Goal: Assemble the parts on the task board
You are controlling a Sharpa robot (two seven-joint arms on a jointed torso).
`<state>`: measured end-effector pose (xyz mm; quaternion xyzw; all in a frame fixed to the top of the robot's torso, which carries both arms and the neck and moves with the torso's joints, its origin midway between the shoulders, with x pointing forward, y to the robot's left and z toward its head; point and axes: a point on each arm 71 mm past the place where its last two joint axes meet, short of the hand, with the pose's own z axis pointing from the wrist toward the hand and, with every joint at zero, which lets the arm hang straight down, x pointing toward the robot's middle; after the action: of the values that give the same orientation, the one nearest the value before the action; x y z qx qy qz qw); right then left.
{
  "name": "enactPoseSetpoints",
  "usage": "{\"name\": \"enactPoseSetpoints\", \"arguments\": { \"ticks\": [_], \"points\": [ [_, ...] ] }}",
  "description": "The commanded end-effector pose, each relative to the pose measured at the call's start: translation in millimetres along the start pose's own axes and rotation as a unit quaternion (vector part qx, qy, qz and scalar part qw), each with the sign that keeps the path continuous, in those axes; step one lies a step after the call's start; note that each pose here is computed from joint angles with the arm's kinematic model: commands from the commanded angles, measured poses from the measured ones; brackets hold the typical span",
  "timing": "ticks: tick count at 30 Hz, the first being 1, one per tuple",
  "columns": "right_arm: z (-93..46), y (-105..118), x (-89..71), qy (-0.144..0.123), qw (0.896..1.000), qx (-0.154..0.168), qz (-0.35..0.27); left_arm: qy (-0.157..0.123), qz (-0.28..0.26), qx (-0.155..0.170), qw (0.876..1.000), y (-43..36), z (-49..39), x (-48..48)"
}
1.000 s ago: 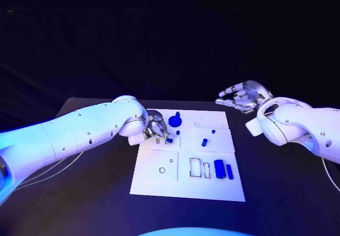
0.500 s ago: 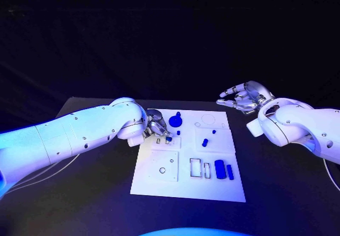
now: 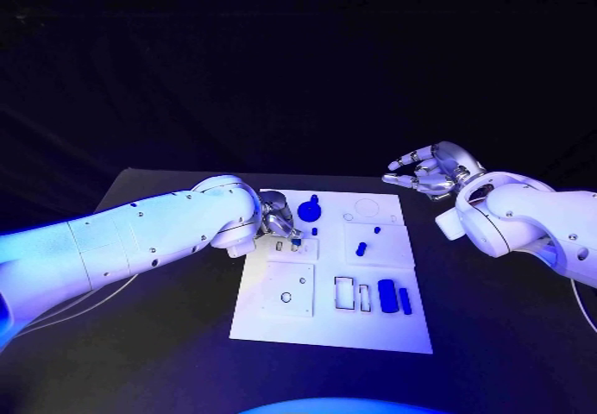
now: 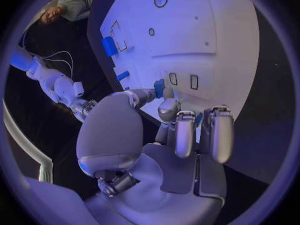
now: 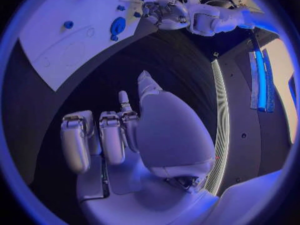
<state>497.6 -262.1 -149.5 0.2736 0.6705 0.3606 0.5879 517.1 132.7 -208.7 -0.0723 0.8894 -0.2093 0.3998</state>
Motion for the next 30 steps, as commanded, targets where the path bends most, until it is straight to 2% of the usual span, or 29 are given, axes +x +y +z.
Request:
{"name": "enactPoseSetpoints", "arguments": {
  "ticks": [1,13,30],
  "points": [
    [-0.1,1.0,1.1,0.005,1.000,-0.007,-0.002,-0.012,0.011,-0.003,1.000,-1.1,0.9,0.5],
    [-0.2,0.5,0.8,0.005,1.000,-0.007,-0.002,-0.007,0.023,-0.018,1.000,4.7,4.3,5.0],
    [-0.2,0.5,1.5,0.007,1.000,-0.006,-0.001,-0.003,0.027,-0.024,0.999,7.3,6.1,6.4]
  ]
}}
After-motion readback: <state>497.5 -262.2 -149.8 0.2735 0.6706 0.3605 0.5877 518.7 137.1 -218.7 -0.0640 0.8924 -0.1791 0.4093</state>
